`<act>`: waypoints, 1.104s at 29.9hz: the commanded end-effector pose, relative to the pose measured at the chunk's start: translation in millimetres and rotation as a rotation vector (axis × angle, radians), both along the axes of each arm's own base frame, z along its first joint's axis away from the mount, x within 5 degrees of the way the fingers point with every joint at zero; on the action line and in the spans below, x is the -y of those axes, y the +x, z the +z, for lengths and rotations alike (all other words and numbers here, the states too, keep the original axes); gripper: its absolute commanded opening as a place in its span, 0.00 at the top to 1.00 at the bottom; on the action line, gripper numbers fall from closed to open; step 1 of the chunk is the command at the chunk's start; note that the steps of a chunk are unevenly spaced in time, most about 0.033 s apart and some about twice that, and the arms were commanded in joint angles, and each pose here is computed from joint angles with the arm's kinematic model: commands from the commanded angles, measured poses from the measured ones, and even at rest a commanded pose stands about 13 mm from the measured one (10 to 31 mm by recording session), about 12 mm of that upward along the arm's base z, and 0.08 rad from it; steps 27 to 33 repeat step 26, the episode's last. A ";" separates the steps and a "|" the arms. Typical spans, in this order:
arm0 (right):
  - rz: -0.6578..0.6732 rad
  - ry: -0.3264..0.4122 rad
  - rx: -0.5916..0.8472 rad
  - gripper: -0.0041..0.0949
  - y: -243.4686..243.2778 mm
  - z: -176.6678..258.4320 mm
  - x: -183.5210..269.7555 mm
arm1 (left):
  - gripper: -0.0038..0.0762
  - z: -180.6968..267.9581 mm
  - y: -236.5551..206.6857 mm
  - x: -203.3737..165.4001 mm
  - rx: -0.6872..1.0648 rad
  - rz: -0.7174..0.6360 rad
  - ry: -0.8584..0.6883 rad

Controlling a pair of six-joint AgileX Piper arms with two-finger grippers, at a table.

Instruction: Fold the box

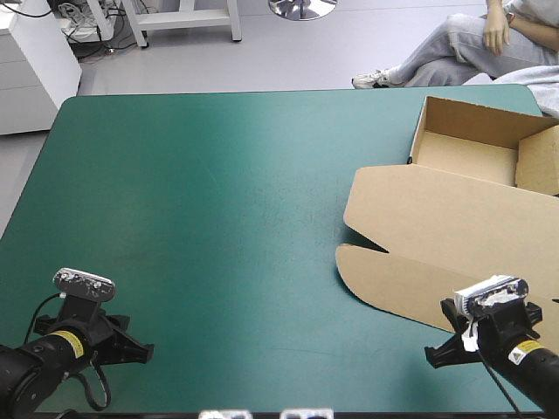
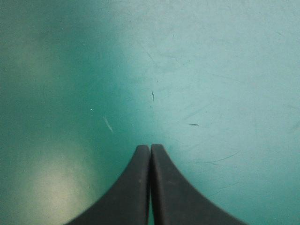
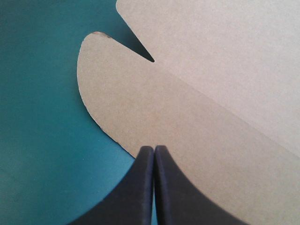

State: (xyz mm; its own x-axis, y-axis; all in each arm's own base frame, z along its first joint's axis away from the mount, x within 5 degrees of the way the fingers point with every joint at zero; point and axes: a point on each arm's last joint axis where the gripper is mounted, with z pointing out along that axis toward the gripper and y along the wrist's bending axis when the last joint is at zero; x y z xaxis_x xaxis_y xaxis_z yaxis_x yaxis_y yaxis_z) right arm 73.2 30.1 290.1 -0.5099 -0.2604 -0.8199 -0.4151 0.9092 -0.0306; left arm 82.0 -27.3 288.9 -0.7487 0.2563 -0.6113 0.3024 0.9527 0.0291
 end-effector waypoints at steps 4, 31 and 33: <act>-0.015 0.033 0.107 0.97 -7.5 -3.7 1.1 | 0.96 -4.4 4.3 3.5 0.041 -0.017 -0.023; 0.006 0.017 0.038 0.97 -11.5 -11.6 0.4 | 0.96 -16.8 2.7 6.2 -0.003 -0.019 -0.049; 0.006 0.017 0.038 0.97 -11.5 -11.6 0.4 | 0.96 -16.8 2.7 6.2 -0.003 -0.019 -0.049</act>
